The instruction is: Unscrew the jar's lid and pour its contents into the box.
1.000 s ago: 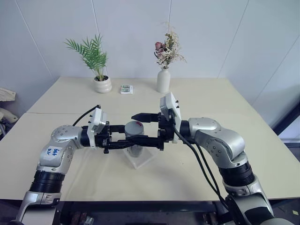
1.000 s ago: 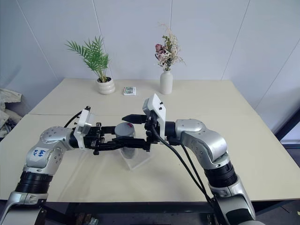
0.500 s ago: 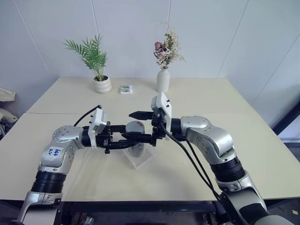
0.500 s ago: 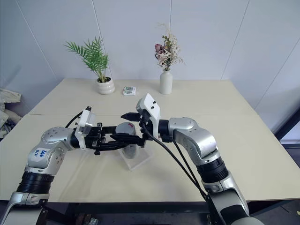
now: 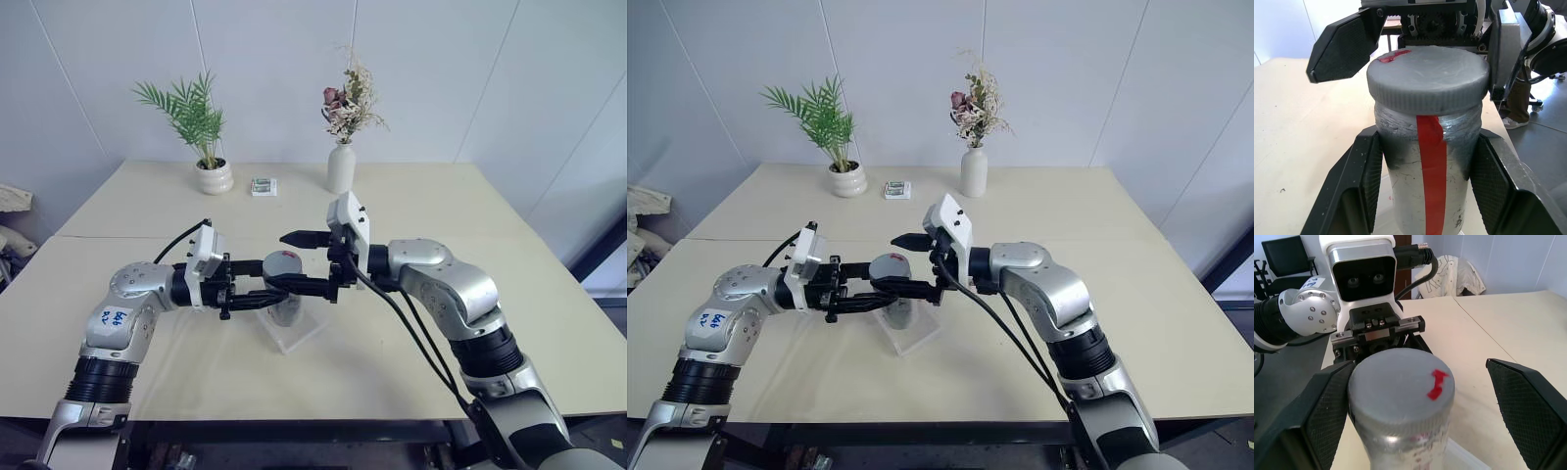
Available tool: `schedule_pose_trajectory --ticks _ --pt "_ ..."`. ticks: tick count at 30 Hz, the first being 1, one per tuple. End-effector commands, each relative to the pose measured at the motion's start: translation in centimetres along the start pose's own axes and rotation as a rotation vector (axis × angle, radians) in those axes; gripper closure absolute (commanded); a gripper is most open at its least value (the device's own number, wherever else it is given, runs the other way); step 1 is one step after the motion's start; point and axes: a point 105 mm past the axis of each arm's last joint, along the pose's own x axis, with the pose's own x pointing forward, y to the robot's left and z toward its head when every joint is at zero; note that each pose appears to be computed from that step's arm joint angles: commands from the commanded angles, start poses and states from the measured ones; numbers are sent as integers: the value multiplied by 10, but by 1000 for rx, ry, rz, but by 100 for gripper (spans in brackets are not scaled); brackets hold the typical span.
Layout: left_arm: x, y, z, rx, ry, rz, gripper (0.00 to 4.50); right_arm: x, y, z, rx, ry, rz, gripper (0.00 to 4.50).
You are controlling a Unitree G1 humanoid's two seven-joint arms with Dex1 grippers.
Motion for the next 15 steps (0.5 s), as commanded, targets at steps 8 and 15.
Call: schedule_pose_trajectory --ticks 8,15 --pt "0 0 11 39 -26 -10 216 -29 -15 10 -28 -31 -77 2" --pt "0 0 11 38 -27 -11 216 -40 -18 9 -26 -25 -90 2"
